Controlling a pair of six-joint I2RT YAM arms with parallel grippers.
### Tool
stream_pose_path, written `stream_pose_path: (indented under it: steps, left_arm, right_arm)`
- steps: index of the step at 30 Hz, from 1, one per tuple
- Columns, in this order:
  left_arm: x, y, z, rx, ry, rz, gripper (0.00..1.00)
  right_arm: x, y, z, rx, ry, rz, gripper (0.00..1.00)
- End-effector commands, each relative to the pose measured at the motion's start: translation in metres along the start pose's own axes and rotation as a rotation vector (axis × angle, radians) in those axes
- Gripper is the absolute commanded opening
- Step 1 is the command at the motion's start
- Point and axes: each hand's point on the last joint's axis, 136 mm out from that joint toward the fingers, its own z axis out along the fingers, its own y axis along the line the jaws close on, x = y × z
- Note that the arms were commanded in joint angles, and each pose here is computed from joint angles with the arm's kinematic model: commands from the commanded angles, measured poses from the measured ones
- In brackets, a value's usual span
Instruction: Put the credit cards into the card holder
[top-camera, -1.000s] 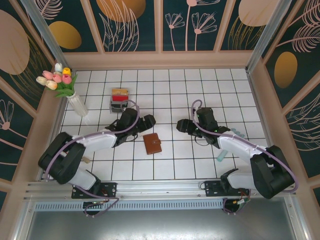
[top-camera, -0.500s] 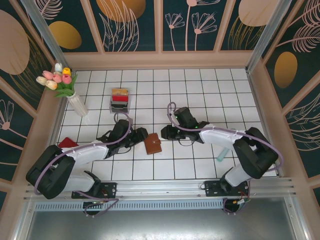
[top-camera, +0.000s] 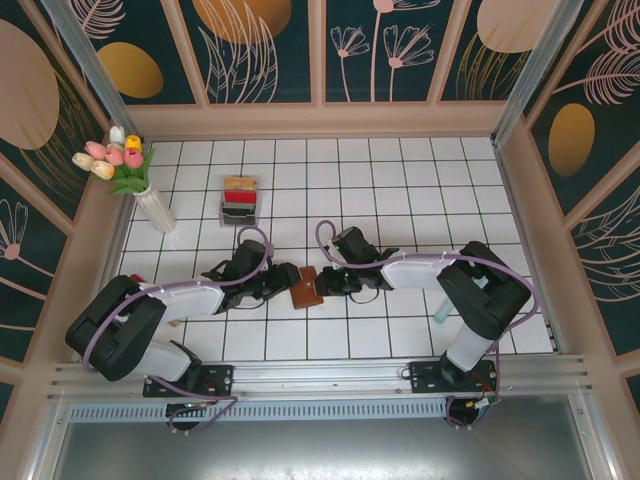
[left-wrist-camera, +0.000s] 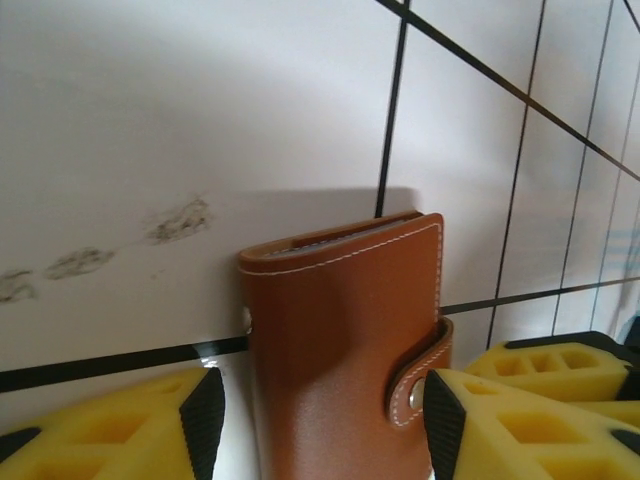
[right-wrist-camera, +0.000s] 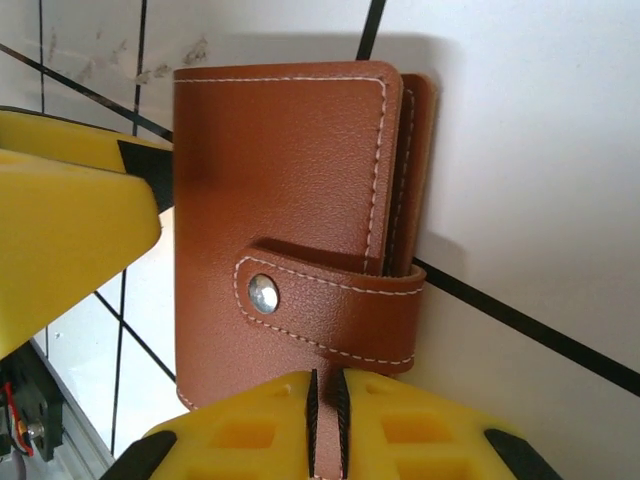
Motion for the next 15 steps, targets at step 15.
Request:
stream_pose_path:
  steps: [15]
  left_arm:
    - [-0.011,-0.046,-0.006,0.218,-0.055,0.026,0.21]
  right_arm:
    - [-0.001,-0.027,0.004,0.129,-0.028,0.060,0.17]
